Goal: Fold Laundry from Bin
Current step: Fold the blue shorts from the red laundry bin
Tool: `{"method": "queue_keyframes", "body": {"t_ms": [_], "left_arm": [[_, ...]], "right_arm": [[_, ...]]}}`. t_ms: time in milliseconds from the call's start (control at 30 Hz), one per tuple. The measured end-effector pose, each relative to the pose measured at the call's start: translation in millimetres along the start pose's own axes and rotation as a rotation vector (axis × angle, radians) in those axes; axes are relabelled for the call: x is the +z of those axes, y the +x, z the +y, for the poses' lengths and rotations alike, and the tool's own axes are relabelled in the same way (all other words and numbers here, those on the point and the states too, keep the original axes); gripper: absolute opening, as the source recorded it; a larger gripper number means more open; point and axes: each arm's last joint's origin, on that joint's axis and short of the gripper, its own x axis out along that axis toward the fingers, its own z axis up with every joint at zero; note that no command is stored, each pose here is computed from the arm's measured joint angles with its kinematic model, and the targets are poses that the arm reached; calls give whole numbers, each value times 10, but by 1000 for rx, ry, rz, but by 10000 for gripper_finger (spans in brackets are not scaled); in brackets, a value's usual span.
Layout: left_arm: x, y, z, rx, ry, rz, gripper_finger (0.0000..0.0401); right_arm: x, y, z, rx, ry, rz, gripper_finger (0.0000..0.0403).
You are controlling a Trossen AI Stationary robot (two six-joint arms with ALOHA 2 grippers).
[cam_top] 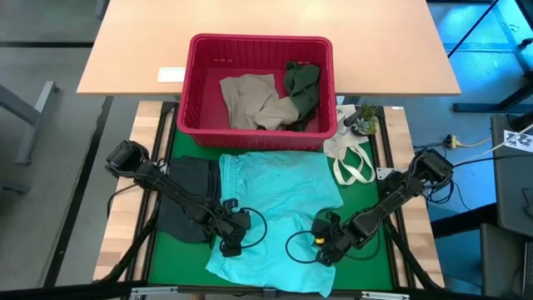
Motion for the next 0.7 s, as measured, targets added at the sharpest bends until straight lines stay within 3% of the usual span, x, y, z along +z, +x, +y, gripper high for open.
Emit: {"method": "queue_keyframes", "body": {"t_ms": [333, 567, 700], "left_arm": [[1, 0, 0, 3, 0, -3, 127], [2, 0, 1, 5, 0, -5, 127], [2, 0, 1, 6, 0, -5, 127]], "right_arm": [[-10, -295, -165, -123, -5, 36, 3], [-142, -389, -389, -333, 38, 221, 2], [-184, -420, -438, -375, 74, 304, 2]]}}
